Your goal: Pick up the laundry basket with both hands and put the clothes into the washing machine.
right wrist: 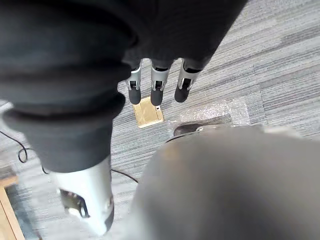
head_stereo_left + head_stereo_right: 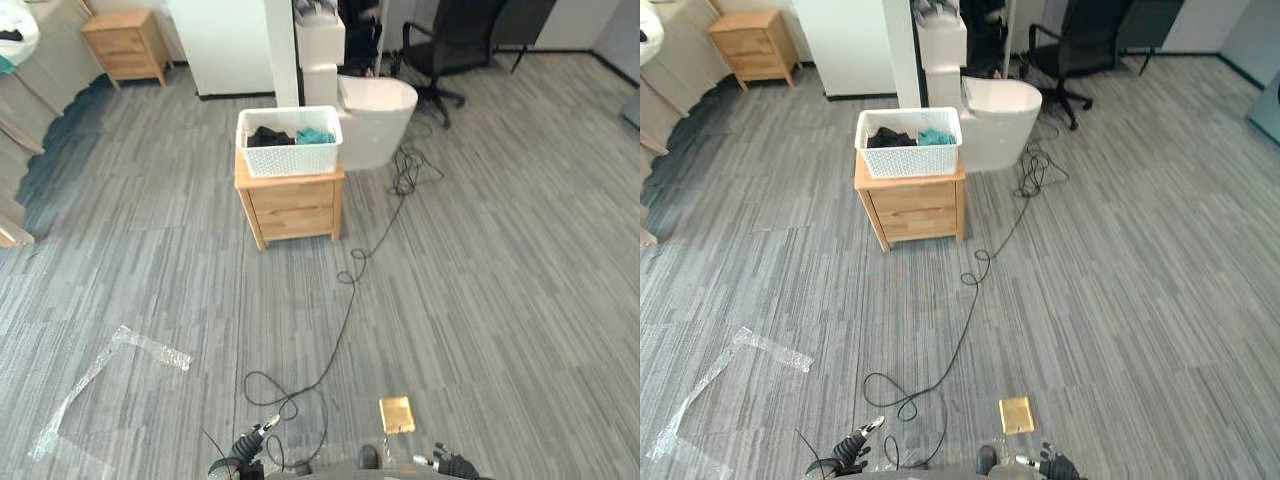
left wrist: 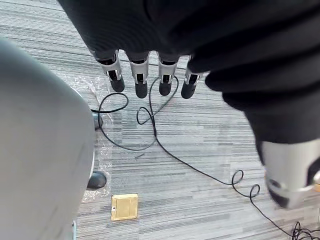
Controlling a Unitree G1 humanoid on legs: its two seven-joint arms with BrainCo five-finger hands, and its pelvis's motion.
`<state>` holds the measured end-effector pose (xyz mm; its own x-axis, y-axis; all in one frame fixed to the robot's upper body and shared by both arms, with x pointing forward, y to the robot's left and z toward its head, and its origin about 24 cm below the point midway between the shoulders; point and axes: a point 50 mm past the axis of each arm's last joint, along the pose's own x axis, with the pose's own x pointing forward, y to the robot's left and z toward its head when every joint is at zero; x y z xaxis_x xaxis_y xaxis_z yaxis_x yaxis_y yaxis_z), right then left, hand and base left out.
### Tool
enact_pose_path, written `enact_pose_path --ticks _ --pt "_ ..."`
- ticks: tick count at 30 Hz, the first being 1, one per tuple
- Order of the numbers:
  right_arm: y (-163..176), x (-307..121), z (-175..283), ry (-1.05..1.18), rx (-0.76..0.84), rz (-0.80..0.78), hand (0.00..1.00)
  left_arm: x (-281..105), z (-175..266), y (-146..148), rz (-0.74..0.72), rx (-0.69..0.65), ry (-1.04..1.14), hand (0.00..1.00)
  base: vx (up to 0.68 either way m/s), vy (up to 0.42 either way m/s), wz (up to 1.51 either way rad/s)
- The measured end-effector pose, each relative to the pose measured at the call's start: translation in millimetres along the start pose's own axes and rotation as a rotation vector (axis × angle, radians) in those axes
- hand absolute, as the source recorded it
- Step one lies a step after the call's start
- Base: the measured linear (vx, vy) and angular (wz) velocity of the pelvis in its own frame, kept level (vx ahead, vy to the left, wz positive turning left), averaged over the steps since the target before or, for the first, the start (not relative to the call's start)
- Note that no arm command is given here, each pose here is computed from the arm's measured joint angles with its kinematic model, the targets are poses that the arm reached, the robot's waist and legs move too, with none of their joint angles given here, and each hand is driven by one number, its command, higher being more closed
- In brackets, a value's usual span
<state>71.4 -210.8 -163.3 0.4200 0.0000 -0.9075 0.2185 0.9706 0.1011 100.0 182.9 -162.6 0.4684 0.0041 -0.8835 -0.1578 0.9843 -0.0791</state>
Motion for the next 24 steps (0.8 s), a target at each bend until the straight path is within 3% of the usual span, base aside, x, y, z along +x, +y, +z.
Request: enact_pose_path --ticks 4,11,15,20,24 --pt "1 -3 -9 -0.026 0.137 -0.015 0.0 -1 3 9 0.013 0.035 -0.002 0.0 0.15 0.052 0.78" --pt "2 -1 -21 0.043 0.244 -0.02 0.0 6 33 2 -0.01 0.079 -0.067 0.0 0.47 -0.111 0.34" --pt "-13 -7 -29 0.044 0.376 -0.086 0.0 7 27 -6 -0.019 -0.005 -0.066 0.0 0.74 -0.242 0.24" --pt "-14 0 2 -0.034 0.326 -0.073 0.0 5 33 0 0.011 -0.076 -0.112 0.0 0.73 -0.195 -0.26" --pt "-12 6 65 -0.213 0.205 -0.063 0.0 2 57 0 -0.003 -0.098 -0.235 0.0 0.63 -0.001 -0.39"
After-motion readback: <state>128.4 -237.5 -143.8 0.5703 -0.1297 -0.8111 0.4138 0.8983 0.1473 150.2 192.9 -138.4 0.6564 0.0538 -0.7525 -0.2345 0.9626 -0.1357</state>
